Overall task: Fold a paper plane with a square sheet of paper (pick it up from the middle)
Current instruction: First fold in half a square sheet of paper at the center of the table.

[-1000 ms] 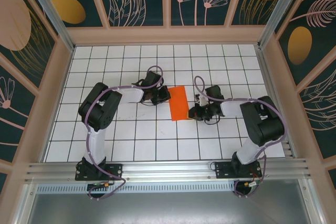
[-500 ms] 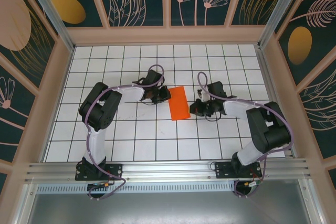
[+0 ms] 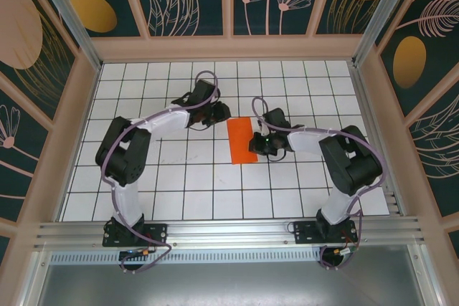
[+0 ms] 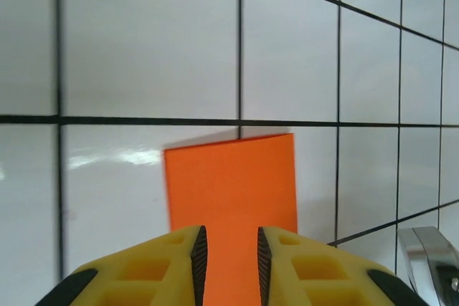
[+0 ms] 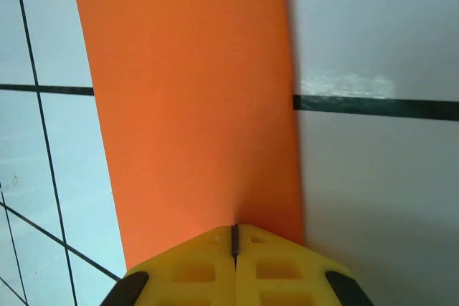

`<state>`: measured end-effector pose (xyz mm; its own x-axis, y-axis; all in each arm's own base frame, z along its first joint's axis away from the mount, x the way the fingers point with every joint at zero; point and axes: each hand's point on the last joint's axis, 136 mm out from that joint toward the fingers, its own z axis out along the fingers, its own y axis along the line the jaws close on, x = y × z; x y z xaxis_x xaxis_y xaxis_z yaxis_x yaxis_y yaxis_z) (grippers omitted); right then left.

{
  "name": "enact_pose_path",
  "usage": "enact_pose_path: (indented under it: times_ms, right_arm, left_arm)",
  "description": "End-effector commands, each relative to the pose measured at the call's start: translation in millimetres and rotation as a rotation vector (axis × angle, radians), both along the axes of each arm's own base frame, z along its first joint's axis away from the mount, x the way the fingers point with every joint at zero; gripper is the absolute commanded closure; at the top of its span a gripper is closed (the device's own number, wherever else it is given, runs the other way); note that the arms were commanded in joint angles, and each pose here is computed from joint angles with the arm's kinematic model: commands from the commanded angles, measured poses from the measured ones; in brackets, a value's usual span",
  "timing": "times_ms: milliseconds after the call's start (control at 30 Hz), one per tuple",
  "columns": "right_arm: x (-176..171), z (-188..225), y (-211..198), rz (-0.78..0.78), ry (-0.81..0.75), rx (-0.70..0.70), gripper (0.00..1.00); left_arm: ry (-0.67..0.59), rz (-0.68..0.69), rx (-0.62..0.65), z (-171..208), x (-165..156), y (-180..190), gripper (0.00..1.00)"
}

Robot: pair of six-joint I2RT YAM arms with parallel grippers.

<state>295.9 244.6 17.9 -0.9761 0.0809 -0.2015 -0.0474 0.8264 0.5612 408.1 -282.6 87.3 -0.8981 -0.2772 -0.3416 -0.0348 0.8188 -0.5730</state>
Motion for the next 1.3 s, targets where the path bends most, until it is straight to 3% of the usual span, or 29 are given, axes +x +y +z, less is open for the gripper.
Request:
enact_pose_path:
  times_ms: [0,233,433,600,800,1000,1267]
  right_arm:
    - [-9,-13,6,-0.041,0.058,-0.039,1.0]
    - [-16,-16,48,-0.098,0.131,0.007,1.0]
    - [15,12,108,-0.132,0.088,0.136,1.0]
    - [42,43,110,-0.092,-0.034,0.137,1.0]
    - [68,31,92,-0.018,-0.063,0.014,1.0]
    - [94,8,72,-0.05,-0.048,-0.095,1.0]
    - [99,-7,49,-0.128,-0.009,-0.163,1.0]
  left_arm:
    - [-0.011,0.11,0.033,5,-4,34,0.68]
    - [-0.047,0.244,0.064,12,-26,86,0.49]
    - [-0.078,0.325,0.071,10,-50,115,0.26]
    - [-0.105,0.336,0.043,14,-58,120,0.02]
    - [-0.117,0.305,-0.028,22,-62,111,0.01]
    - [-0.124,0.229,-0.151,32,-68,90,0.02]
    - [-0.104,0.157,-0.229,39,-76,73,0.07]
